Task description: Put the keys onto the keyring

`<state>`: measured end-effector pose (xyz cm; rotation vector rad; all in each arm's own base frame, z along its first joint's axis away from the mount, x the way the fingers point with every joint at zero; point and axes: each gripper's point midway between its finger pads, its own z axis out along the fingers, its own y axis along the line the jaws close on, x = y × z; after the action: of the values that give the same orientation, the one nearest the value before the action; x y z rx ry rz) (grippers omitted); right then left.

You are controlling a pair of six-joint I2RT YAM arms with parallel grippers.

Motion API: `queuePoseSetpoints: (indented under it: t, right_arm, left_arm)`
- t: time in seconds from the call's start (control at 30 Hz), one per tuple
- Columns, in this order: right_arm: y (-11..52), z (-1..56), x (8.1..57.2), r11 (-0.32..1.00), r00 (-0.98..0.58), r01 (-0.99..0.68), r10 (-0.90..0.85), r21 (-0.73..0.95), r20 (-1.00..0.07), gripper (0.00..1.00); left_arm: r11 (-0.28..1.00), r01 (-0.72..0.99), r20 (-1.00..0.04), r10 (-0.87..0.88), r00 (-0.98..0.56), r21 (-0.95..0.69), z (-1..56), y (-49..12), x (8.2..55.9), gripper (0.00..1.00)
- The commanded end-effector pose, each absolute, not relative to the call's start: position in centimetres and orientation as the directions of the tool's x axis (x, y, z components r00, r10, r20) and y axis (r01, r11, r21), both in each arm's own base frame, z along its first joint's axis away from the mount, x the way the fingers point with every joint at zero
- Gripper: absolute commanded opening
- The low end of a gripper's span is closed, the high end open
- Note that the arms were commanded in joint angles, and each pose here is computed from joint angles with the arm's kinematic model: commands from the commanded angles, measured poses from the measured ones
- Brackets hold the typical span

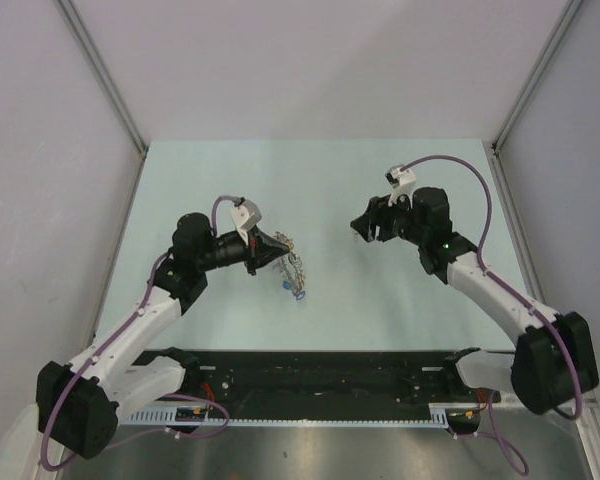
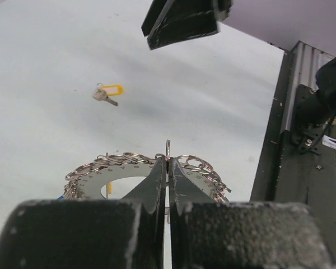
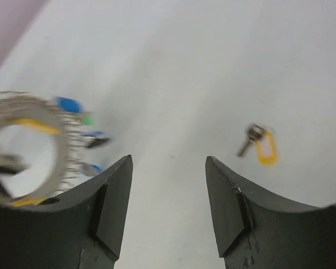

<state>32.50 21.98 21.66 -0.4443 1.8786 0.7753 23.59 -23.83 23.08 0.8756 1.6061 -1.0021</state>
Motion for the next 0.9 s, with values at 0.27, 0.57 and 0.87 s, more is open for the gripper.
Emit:
queuePoseSetpoints:
  t: [0.27,0.57,0.87]
  right_arm:
    - [18.6,10.0,41.5,0.929,-0.63,-0.232,0.081,0.287,-0.772,0.61]
    - [18.4,5.7,44.5,0.968,-0.654,-0.179,0.017,0.176,-0.756,0.67]
    - [19.8,2.7,44.0,0.976,-0.681,-0.206,-0.095,0.065,-0.726,0.67]
  left_arm:
    - [0.503,0.864,-0.998,0.049,-0.049,-0.018,27.1,-21.5,24.7,0.0]
    - [0.512,0.859,-0.998,0.047,-0.049,-0.018,27.3,-21.3,24.8,0.0]
    - [0.5,0.866,-0.998,0.037,-0.053,-0.027,27.5,-21.3,24.6,0.0]
